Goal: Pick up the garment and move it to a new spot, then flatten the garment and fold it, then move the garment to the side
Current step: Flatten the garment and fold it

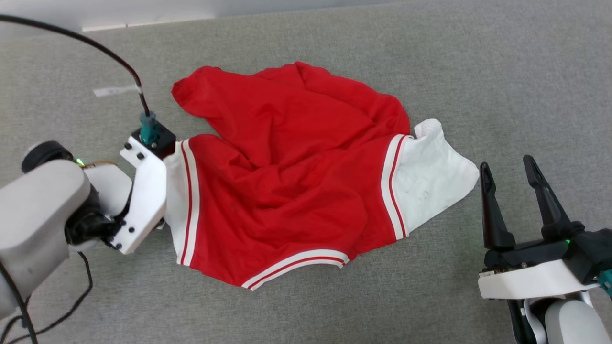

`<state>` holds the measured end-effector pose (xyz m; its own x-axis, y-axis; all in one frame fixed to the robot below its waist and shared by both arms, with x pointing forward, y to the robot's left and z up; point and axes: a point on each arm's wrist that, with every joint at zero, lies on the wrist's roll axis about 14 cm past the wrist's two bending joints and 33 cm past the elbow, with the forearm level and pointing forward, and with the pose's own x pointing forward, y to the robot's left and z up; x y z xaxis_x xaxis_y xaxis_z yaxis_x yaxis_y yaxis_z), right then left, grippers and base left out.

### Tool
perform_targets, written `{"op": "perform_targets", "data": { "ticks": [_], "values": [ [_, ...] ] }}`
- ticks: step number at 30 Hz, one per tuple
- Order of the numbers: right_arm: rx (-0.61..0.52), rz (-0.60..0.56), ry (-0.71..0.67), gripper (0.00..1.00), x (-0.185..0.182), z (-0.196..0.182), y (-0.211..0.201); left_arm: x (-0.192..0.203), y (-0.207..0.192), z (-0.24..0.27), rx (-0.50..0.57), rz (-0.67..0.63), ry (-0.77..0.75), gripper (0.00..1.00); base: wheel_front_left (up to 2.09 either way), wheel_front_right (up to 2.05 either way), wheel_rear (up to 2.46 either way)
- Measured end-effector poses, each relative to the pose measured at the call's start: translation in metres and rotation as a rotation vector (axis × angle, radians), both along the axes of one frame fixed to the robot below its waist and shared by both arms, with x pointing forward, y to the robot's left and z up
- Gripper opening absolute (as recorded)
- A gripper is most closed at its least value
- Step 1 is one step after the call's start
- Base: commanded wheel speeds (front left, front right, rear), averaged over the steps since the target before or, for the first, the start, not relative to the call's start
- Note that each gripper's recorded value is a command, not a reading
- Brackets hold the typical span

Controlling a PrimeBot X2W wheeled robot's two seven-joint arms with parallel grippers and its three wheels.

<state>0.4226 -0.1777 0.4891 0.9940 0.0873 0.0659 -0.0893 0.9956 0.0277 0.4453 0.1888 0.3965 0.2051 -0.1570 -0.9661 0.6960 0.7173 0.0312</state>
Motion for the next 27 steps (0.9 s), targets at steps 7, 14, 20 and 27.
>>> {"op": "perform_targets", "data": {
  "ticks": [7,14,20,27],
  "values": [
    [-0.006,-0.011,0.019,1.00,0.003,-0.008,-0.004,-0.002,-0.003,-0.024,0.059,-0.064,0.019,1.00,0.00,0.00,0.00],
    [-0.028,-0.024,-0.006,1.00,0.003,0.002,-0.013,-0.002,-0.004,-0.018,0.026,-0.080,-0.049,0.00,0.00,0.00,0.00],
    [-0.165,0.004,-0.127,1.00,0.019,0.045,-0.032,0.002,0.016,0.012,0.025,-0.048,-0.159,0.00,0.00,0.00,0.00],
    [-0.377,0.174,0.076,1.00,0.050,0.039,-0.025,-0.007,0.041,0.036,0.037,-0.019,-0.226,0.00,0.00,0.00,0.00]
  ]
}}
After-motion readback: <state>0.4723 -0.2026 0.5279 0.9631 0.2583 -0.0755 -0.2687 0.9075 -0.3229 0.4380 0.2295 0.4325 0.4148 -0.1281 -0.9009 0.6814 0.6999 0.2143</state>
